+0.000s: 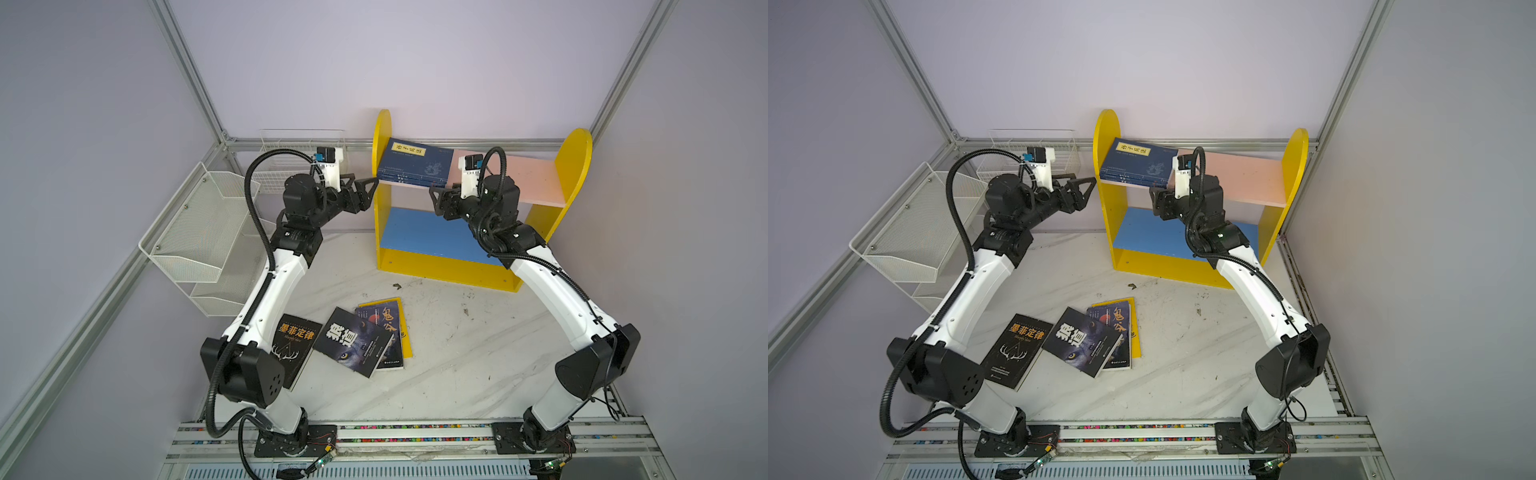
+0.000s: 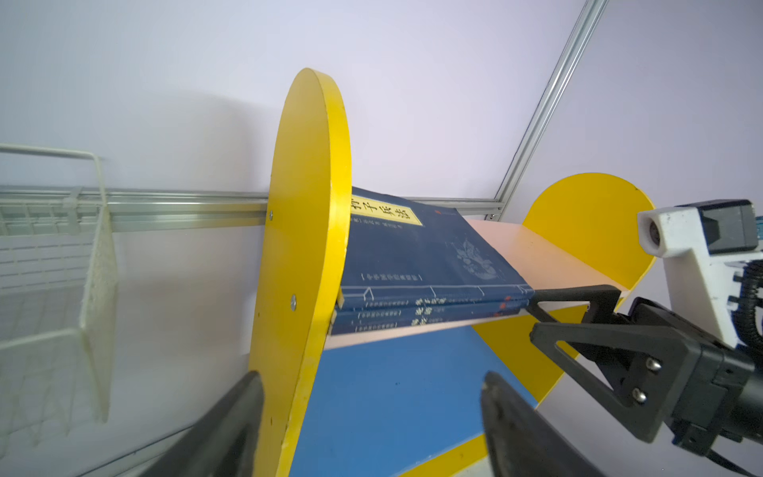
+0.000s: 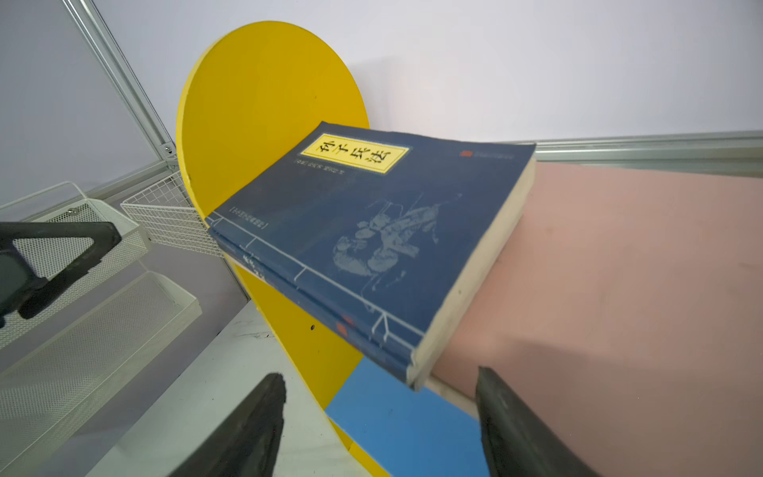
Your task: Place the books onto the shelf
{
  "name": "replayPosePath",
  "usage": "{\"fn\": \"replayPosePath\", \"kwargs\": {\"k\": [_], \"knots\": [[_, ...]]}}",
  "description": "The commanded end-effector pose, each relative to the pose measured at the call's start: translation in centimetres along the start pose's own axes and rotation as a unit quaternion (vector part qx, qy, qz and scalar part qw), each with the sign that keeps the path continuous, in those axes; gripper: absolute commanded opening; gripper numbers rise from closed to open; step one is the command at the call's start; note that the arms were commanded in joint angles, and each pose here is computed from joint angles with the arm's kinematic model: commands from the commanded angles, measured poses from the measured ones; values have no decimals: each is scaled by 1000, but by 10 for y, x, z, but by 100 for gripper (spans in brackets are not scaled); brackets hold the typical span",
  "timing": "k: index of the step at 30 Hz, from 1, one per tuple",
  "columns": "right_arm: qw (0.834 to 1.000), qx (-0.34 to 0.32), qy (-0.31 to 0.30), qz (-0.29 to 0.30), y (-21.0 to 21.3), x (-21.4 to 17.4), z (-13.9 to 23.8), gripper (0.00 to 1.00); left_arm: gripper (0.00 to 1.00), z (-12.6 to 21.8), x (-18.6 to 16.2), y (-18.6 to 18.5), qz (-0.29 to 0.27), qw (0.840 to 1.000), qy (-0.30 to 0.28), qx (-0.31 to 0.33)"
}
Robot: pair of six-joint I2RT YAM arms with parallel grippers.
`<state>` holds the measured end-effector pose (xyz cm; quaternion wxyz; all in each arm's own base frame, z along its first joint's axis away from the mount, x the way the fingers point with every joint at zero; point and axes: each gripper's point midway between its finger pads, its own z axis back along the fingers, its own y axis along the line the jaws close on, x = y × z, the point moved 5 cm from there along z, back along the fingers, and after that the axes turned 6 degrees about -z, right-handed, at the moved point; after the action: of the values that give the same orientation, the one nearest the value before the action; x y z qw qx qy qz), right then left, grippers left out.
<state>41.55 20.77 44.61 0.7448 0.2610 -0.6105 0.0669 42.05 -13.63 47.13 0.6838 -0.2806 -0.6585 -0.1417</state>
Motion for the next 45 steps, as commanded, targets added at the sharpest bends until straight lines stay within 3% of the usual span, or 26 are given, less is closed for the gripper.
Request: {"fn": "replayPosePath", "kwargs": {"k": [1, 5, 7, 10, 14, 18, 23, 25, 28, 35, 38, 42, 45], "knots": [[999, -11, 30, -28, 1, -13, 30, 76, 92, 24, -42, 5, 46, 996, 67, 48], [992, -4, 93, -79, 13, -68, 43, 76, 97, 63, -112, 13, 134, 972, 151, 120], [987, -12, 134, -87, 23, -107, 45, 76, 98, 88, -153, 21, 173, 948, 196, 182], [976, 1, 208, -68, 51, -168, 33, 74, 99, 135, -213, 30, 231, 897, 255, 276], [959, 50, 277, -29, 87, -222, 7, 72, 100, 182, -260, 25, 274, 848, 307, 334], [940, 98, 327, -10, 102, -255, -18, 69, 100, 212, -305, 17, 325, 803, 353, 354], [909, 151, 389, 5, 122, -301, -35, 63, 100, 229, -337, 5, 360, 777, 394, 334], [898, 161, 409, 8, 127, -320, -37, 59, 100, 233, -358, -4, 400, 758, 409, 313], [888, 161, 430, 19, 128, -340, -37, 54, 98, 229, -380, -12, 446, 757, 396, 267], [864, 174, 471, 37, 132, -364, -30, 45, 97, 224, -386, -15, 471, 791, 324, 216], [844, 176, 503, 56, 136, -385, -24, 43, 97, 220, -391, -13, 486, 806, 284, 186], [810, 165, 557, 87, 127, -414, -17, 37, 97, 213, -391, -10, 479, 818, 271, 167], [802, 165, 567, 90, 123, -423, -14, 34, 94, 205, -386, -9, 478, 819, 282, 145]]}}
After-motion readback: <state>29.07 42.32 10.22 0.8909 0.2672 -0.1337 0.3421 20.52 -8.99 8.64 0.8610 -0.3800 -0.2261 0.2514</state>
